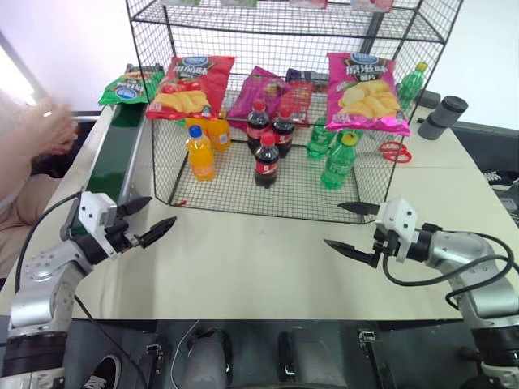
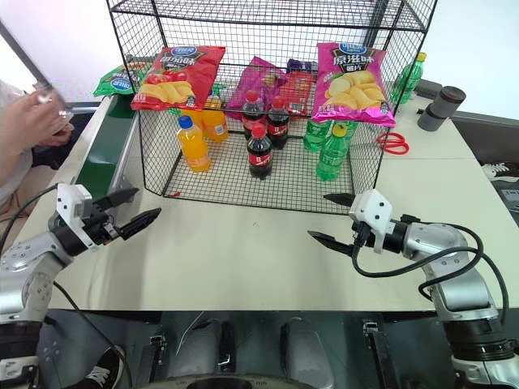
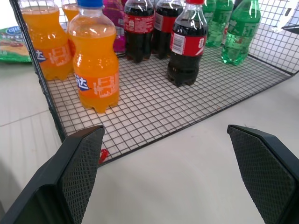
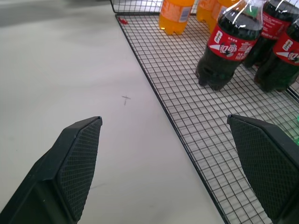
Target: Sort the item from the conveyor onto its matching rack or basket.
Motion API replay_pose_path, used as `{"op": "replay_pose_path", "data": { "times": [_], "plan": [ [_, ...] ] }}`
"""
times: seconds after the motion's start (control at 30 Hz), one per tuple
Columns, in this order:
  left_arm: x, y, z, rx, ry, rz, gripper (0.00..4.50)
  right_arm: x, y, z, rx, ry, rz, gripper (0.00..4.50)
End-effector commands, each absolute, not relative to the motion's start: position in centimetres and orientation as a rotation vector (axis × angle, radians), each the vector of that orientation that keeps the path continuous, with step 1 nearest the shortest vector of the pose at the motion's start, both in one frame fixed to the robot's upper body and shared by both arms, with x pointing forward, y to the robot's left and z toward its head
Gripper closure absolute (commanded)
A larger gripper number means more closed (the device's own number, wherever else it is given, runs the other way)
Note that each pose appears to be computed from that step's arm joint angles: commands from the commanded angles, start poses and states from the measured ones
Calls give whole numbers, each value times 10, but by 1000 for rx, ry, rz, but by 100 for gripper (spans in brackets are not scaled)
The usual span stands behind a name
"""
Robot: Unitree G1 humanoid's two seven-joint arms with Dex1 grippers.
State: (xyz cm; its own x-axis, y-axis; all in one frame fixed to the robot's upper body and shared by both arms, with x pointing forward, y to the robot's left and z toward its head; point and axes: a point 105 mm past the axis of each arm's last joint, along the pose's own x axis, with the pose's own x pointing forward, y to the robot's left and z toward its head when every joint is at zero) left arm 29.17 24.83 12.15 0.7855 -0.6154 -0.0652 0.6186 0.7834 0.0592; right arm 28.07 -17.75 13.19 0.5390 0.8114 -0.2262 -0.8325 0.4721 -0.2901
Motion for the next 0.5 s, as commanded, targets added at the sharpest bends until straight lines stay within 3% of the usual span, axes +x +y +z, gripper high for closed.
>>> {"op": "replay_pose_path", "data": {
  "times": [0.03,0.2,0.5],
  "plan": [
    [288,254,134,104,-11,-654,0,279,-164,149,-306,-6,1053,3],
    [285,261,137,134,-31,-608,0,274,-143,154,-238,-24,1134,3],
    [259,286,142,155,-79,-473,0,289,-115,158,-233,-70,1208,3]
  ]
}}
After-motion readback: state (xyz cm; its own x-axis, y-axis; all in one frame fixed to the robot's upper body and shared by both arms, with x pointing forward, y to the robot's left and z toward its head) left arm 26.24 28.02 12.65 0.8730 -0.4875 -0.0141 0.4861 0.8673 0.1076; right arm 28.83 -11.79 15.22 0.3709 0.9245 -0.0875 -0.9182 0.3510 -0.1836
